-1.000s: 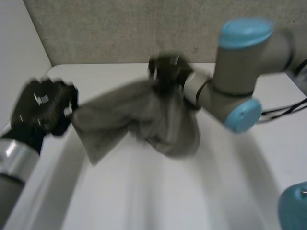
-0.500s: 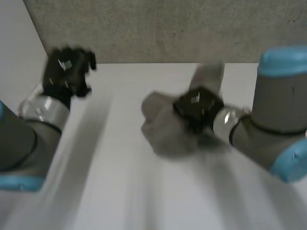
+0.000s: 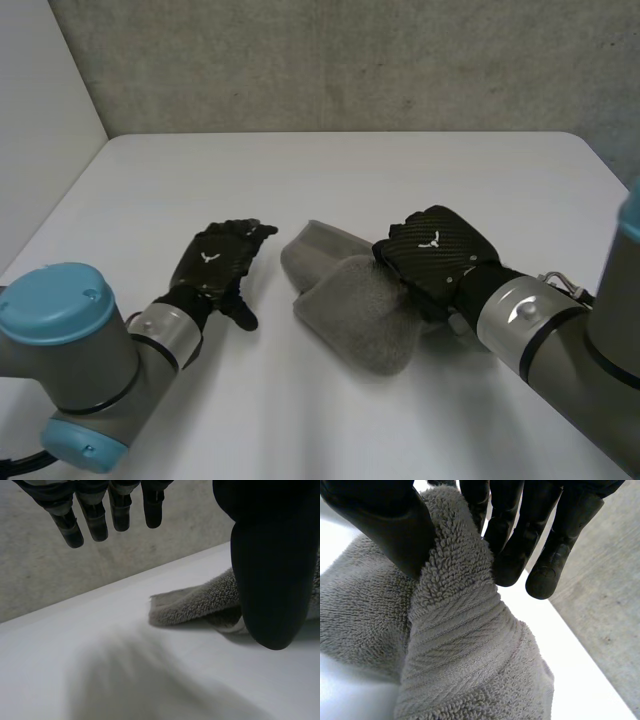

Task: Fold the laundry

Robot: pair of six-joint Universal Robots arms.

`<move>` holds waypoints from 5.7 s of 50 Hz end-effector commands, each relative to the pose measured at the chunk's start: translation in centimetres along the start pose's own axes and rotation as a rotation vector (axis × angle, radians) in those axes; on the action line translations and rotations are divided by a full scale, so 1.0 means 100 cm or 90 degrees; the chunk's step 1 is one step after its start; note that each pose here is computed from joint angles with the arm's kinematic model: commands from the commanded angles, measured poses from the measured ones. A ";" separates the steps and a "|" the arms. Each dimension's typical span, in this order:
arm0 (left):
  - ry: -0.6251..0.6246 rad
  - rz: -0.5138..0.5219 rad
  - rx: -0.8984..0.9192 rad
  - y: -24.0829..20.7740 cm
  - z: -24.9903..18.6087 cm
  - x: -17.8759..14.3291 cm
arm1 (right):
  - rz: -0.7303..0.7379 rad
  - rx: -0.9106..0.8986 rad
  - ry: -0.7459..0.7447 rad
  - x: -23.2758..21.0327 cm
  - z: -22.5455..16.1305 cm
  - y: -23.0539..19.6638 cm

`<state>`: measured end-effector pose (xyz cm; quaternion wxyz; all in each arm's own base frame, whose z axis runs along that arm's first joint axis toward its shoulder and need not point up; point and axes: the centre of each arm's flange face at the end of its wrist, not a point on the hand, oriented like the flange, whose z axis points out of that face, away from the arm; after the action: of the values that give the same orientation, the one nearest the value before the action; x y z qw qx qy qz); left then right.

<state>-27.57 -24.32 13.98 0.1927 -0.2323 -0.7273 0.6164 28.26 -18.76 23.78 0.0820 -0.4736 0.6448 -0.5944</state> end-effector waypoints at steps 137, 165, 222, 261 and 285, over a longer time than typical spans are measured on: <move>-0.153 0.030 -0.009 -0.052 -0.003 -0.048 | 0.239 -0.085 0.050 0.066 0.031 0.069; -0.155 0.023 -0.025 -0.058 0.013 -0.061 | 0.286 -0.095 0.153 0.110 0.033 0.117; -0.073 0.028 0.009 0.000 0.104 -0.077 | 0.273 -0.091 0.159 0.114 0.034 0.118; -0.129 0.120 0.182 -0.246 -0.051 -0.058 | 0.031 0.034 0.239 0.214 -0.045 -0.098; -0.204 0.218 0.317 -0.259 0.073 -0.105 | -0.117 0.145 0.399 0.244 0.069 -0.091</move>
<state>-25.31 -37.56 29.51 0.0289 -0.2685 -0.6643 0.6970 23.54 -36.92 35.01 -0.0463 -0.3634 0.6526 -0.6633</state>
